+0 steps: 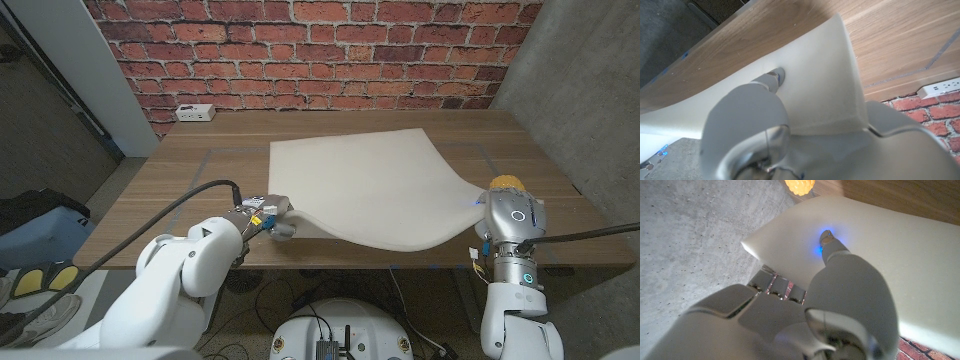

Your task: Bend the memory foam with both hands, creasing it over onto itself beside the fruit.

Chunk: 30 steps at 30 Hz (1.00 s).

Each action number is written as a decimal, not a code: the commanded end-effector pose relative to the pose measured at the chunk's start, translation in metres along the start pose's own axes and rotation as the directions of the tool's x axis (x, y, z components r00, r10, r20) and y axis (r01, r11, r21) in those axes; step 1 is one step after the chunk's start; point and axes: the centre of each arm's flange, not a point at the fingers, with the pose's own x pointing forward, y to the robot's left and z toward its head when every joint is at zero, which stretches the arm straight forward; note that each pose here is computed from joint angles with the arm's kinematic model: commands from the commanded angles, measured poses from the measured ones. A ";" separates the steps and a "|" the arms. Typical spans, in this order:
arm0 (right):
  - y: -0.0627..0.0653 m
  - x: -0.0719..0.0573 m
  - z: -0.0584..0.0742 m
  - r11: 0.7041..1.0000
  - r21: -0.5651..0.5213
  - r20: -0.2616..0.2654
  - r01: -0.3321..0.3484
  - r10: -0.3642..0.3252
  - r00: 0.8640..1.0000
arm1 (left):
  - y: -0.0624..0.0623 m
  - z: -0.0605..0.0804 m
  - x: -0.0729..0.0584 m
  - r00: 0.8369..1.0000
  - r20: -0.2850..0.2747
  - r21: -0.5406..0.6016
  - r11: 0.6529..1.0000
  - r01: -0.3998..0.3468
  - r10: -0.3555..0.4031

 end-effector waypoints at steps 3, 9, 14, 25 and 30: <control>-0.015 -0.006 -0.010 0.999 0.012 -0.052 0.030 -0.029 0.998 | 0.056 -0.013 -0.044 0.939 -0.190 0.293 0.929 -0.226 0.288; -0.011 0.009 -0.009 1.000 0.012 -0.046 0.009 -0.008 0.999 | 0.060 -0.017 -0.049 0.900 -0.240 0.341 0.899 -0.274 0.365; -0.009 0.023 -0.007 1.000 0.020 -0.025 0.012 -0.012 1.000 | 0.060 -0.023 -0.044 0.880 -0.237 0.369 0.876 -0.310 0.411; -0.017 0.063 0.011 0.999 0.021 0.056 0.041 -0.042 0.998 | 0.076 -0.029 -0.016 0.912 -0.190 0.327 0.900 -0.290 0.363; -0.020 0.084 0.021 0.999 0.011 0.094 0.048 -0.049 0.994 | 0.087 -0.031 0.001 0.930 -0.159 0.289 0.916 -0.277 0.331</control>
